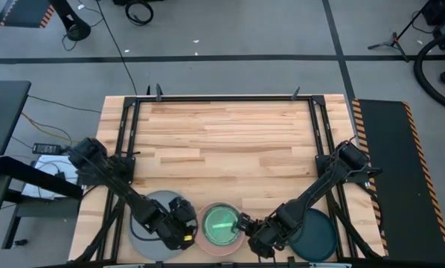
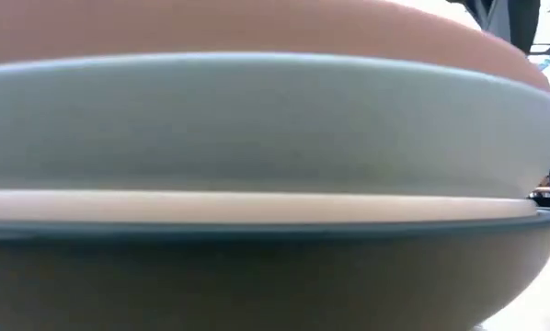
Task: Stack plastic plates
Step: Stack the stacked plates on top of the dark blue plate
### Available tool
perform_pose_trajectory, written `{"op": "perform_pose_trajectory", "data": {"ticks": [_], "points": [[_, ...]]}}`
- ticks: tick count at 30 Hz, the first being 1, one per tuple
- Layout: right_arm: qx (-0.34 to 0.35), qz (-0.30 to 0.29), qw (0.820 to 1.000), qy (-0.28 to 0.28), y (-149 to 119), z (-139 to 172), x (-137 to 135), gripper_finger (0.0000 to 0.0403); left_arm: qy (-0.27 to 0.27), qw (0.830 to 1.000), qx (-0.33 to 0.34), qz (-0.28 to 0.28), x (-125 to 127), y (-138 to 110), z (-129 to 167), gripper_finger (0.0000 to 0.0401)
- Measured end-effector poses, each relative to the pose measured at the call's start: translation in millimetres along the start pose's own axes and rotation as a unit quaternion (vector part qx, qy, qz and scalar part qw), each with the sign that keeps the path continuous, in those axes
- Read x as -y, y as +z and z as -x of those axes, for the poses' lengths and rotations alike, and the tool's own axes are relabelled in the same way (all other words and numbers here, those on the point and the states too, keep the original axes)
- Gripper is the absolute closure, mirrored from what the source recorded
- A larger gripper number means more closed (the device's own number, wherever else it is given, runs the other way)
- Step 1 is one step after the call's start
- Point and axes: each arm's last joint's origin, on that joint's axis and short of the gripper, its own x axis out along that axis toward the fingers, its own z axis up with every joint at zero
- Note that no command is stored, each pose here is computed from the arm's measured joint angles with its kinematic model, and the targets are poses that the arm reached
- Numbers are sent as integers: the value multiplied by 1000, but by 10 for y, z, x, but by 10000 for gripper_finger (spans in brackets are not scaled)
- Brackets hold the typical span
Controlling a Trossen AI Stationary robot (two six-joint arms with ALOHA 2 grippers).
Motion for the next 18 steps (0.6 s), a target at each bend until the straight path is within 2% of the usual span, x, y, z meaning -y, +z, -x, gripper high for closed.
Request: {"op": "perform_pose_trajectory", "data": {"ticks": [6,9,11,14,18], "points": [[36,-4,999,-26,69,-8,27,241,-59,997,46,2,81,261,461,225],[65,-14,997,-40,124,0,56,240,-58,994,91,-6,49,369,639,225],[70,-44,996,-38,130,1,59,234,-53,992,114,-12,21,423,736,225],[59,-76,994,-43,102,-4,81,209,-49,990,133,-17,-11,488,805,225],[41,-82,995,-51,72,-8,82,156,-44,989,138,-19,-40,536,818,225]]}}
